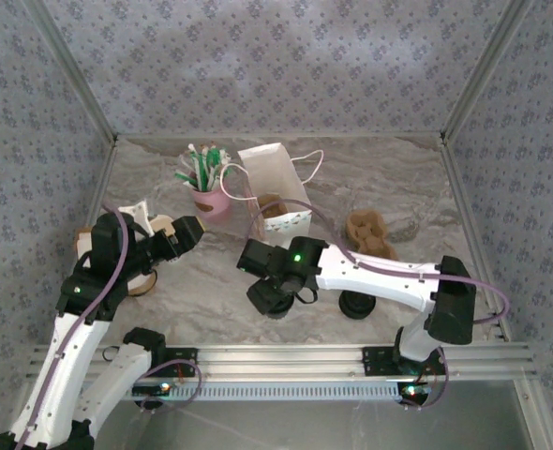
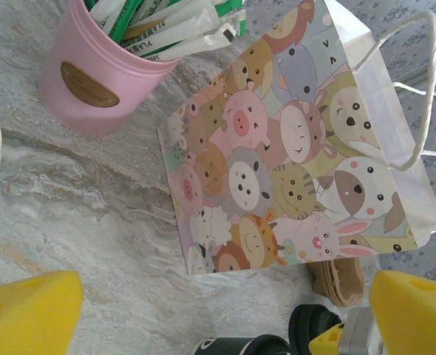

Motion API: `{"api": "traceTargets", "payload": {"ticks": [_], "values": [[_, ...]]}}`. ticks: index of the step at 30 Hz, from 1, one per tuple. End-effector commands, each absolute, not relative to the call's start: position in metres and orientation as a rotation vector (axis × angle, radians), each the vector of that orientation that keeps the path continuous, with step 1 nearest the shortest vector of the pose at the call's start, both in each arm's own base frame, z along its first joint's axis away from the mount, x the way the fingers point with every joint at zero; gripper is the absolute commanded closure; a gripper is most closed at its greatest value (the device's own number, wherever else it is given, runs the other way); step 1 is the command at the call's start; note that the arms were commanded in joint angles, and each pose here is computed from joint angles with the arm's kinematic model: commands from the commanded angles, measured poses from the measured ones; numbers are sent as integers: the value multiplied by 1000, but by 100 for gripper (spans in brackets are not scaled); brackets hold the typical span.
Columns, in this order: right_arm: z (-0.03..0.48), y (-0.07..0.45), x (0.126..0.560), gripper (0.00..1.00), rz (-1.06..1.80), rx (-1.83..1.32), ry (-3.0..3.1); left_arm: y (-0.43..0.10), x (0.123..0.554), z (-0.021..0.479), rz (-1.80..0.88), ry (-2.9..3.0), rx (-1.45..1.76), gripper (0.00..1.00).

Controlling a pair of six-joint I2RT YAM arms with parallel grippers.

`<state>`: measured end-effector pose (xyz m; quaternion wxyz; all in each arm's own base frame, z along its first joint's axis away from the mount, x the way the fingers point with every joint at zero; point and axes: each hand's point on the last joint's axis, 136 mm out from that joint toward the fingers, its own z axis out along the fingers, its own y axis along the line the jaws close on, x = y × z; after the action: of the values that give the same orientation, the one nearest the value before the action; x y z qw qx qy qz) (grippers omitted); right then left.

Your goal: Pack the takeout coffee

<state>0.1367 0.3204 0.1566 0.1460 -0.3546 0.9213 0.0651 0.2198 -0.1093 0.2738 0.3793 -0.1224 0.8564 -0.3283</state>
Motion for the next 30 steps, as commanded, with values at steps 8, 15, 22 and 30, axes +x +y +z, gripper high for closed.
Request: {"api": "traceTargets", "payload": {"ticks": [8,15,22,30], "values": [[148,322,125,11,97,-1138,2706,-111,218,284,-841,2167,-268,1],[149,318,125,11,68,-1130,2720,-110,218,282,-839,2170,-270,0],[141,320,123,14,66,-1140,2741,-111,218,283,-842,2168,-267,1],[139,322,125,17,63,-1134,2747,-111,218,285,-840,2168,-264,1]]}}
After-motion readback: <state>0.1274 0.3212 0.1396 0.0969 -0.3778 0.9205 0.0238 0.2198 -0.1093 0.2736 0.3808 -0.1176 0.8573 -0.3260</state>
